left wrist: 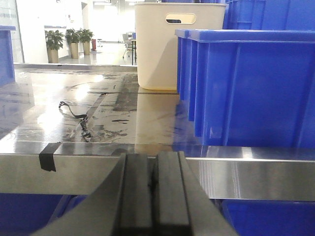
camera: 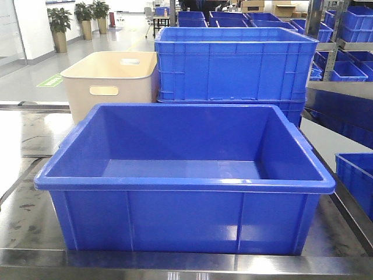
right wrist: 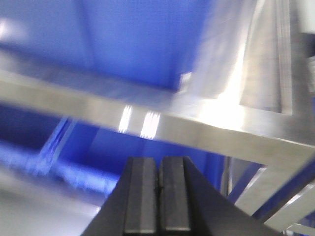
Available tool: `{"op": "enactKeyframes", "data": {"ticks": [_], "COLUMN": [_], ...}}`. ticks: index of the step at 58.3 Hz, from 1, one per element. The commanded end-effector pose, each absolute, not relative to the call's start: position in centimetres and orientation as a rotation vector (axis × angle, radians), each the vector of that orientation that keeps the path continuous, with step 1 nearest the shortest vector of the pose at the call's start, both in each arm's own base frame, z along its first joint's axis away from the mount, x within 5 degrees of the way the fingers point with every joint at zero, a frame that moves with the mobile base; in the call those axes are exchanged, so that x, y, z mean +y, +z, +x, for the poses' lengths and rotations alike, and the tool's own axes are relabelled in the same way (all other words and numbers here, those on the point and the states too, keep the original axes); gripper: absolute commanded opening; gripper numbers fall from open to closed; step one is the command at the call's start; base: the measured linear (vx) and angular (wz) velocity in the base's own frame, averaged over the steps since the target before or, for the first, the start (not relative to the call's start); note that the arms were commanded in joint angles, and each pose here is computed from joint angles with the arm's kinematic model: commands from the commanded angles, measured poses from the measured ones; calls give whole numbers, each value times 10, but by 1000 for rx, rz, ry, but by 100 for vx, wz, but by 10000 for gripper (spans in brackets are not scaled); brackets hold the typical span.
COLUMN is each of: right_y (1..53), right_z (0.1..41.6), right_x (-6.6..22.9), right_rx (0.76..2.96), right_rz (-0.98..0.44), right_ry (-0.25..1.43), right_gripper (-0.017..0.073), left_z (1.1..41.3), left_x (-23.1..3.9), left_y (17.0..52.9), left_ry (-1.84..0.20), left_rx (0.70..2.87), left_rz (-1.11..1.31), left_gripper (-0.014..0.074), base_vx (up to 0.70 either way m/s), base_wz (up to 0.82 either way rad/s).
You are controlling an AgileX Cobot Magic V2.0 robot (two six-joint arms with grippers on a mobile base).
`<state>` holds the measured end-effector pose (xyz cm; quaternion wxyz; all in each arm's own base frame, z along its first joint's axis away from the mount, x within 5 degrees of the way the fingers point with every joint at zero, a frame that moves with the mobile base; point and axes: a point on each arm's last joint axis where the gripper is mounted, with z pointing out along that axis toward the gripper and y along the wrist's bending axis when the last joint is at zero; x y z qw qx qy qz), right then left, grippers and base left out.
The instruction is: Pick red and yellow blocks into blue bin
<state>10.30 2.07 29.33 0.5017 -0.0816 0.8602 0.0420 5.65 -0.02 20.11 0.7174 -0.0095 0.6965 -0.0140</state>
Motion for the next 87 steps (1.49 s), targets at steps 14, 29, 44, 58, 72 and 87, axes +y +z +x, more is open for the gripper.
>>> {"op": "enactKeyframes", "data": {"ticks": [14, 29, 44, 58, 72, 87], "right_y": [254, 211, 204, 203, 203, 206], "right_z": [67, 57, 56, 56, 56, 56], "right_x": [-2, -2, -2, -2, -2, -2], "right_rx": [1701, 1503, 1477, 1483, 1482, 1451], "right_rz": [28, 37, 41, 42, -4, 19], "right_ry": [2, -18, -24, -25, -75, -48], "right_gripper": [-10, -10, -10, -10, -10, -10], "left_z": [54, 54, 54, 54, 54, 54], "left_x": [-1, -1, -1, -1, -1, -1], "left_y": [215, 215, 215, 215, 215, 215], "left_ry": [-49, -49, -49, -49, -49, -49], "left_rx": [1429, 1429, 1429, 1429, 1429, 1429], "left_rz": [-14, -14, -14, -14, -14, -14], "left_gripper": [0, 0, 0, 0, 0, 0], "base_vx": [0, 0, 0, 0, 0, 0], "base_wz": [0, 0, 0, 0, 0, 0]}}
